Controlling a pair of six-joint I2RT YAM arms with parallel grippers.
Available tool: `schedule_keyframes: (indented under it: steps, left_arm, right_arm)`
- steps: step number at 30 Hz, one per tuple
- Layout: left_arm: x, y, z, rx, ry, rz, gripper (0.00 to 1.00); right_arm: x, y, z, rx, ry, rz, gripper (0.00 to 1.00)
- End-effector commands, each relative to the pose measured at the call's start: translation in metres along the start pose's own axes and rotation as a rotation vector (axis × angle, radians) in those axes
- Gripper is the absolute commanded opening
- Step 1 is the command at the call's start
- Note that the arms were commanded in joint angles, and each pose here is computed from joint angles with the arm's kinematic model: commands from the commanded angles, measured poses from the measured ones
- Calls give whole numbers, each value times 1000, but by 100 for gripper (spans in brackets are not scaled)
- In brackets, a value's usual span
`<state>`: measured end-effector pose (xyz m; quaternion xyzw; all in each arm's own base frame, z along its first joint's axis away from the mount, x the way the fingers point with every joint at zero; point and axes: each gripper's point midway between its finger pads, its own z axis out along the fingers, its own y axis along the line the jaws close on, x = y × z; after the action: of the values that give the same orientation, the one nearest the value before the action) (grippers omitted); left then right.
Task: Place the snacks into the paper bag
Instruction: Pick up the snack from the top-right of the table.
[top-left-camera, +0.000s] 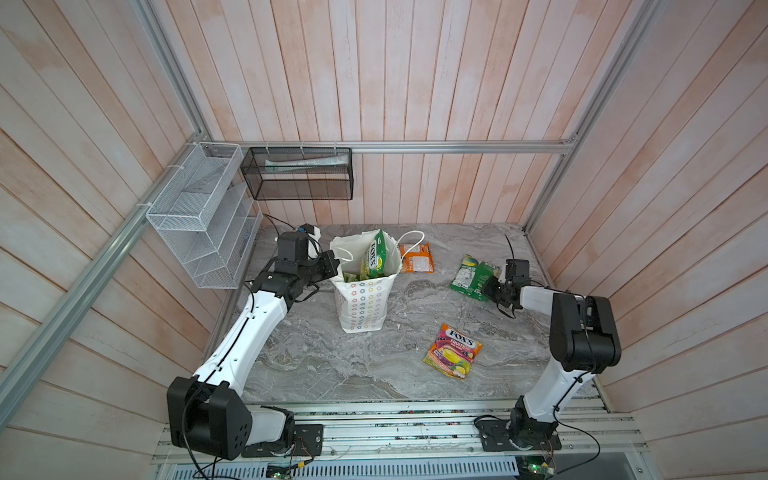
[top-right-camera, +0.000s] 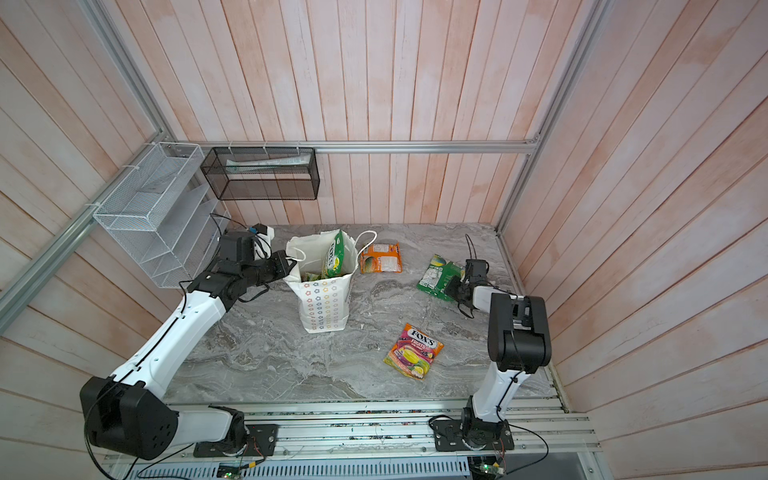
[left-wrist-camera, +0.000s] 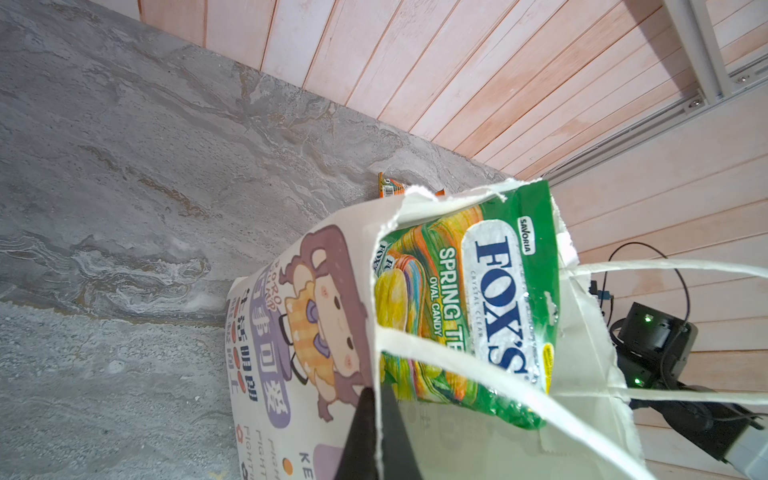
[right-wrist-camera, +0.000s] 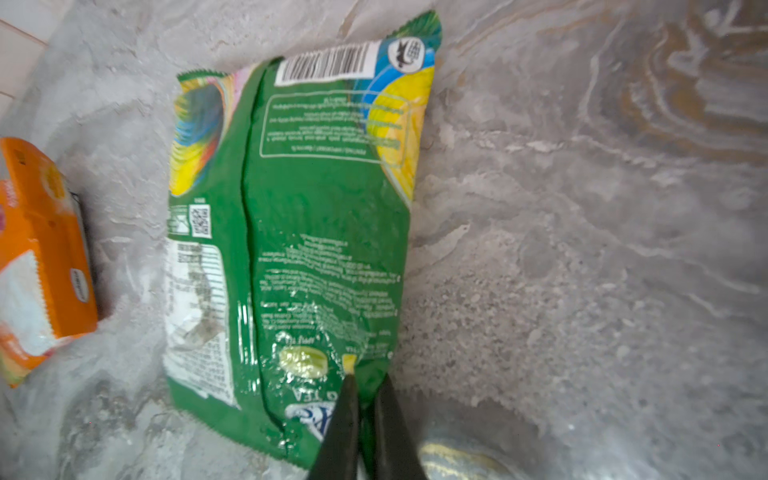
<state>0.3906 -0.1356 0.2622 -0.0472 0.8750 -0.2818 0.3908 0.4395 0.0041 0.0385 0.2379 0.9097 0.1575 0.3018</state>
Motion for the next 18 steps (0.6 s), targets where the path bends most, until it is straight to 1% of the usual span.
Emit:
schedule_keyframes:
  steps: [1, 9, 18]
  left_arm:
    - [-17, -10, -7, 46, -72, 26, 0]
    - [-17, -11, -7, 51, -73, 24, 0]
    - [-18, -13, -8, 55, -75, 24, 0]
  right_arm:
    - [6, 9, -17, -47, 7, 22, 0]
    - [-20, 51, -84, -201, -118, 31, 0]
    - [-31, 80, -138, -300, -196, 19, 0]
